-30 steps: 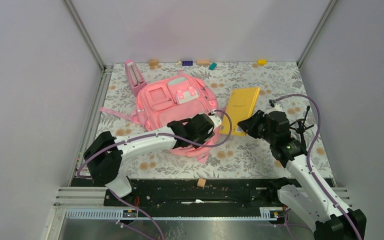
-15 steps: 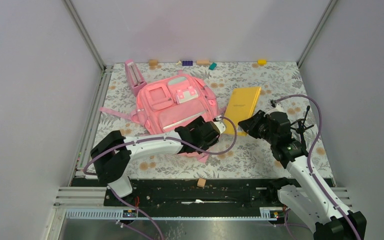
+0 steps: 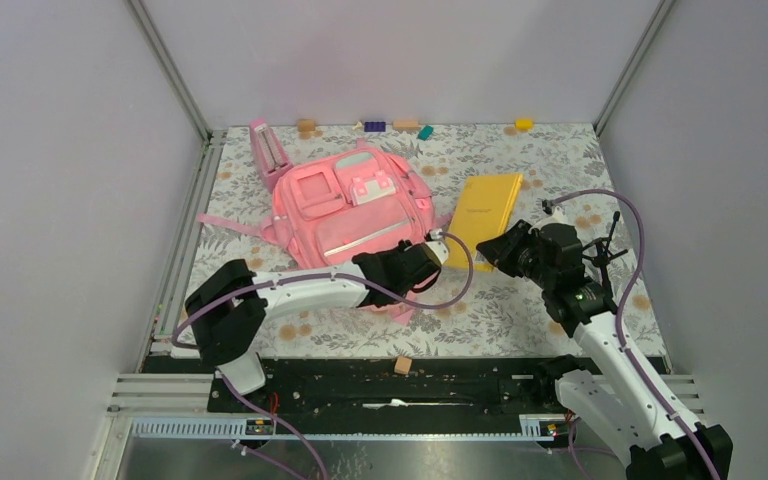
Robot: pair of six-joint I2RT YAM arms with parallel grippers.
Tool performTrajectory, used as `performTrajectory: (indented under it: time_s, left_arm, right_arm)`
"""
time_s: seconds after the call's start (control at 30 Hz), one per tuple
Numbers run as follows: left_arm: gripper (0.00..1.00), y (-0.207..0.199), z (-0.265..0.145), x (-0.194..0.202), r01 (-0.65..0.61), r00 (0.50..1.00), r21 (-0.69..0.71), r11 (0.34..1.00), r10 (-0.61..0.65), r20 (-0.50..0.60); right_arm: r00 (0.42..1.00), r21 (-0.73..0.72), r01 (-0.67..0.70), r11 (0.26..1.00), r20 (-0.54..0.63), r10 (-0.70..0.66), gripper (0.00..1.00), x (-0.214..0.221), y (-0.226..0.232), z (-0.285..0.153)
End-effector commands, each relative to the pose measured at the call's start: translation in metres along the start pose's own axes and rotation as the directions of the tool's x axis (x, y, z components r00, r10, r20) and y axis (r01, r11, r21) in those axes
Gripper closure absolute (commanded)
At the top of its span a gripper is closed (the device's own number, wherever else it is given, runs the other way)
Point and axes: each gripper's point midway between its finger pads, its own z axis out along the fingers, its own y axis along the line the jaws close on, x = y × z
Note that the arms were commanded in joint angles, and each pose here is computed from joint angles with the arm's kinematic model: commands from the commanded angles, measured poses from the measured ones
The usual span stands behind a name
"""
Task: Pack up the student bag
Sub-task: Place the book in the student bag.
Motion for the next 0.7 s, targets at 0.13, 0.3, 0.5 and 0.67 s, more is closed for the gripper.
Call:
performTrajectory:
  time_s: [0.13,0.3,0.5,0.67]
  left_arm:
    - [1.0,0.102,-0.054,-0.051,0.253,0.95,-0.129,0.959,-0.22,0.222]
    - [1.0,0.128,-0.094,-0.089,0.375,0.859,0.003,0.927,-0.349,0.376]
    - [1.0,0.153,-0.129,-0.109,0.438,0.764,0.086,0.895,-0.421,0.49]
    - [1.0,0.152,-0.138,-0.103,0.463,0.695,0.176,0.869,-0.478,0.537]
  right_arm:
    - [0.996,-0.141,0.056,0.988,0.072,-0.046,1.0,-0.023,0.038,-0.022]
    - [0.997,-0.146,0.069,0.987,0.038,-0.064,1.0,-0.015,0.039,-0.038]
    - [0.994,-0.295,-0.029,0.955,-0.113,-0.005,1.0,0.011,0.064,-0.048]
    - [0.951,-0.382,-0.191,0.904,-0.301,0.074,1.0,0.039,0.082,-0.043]
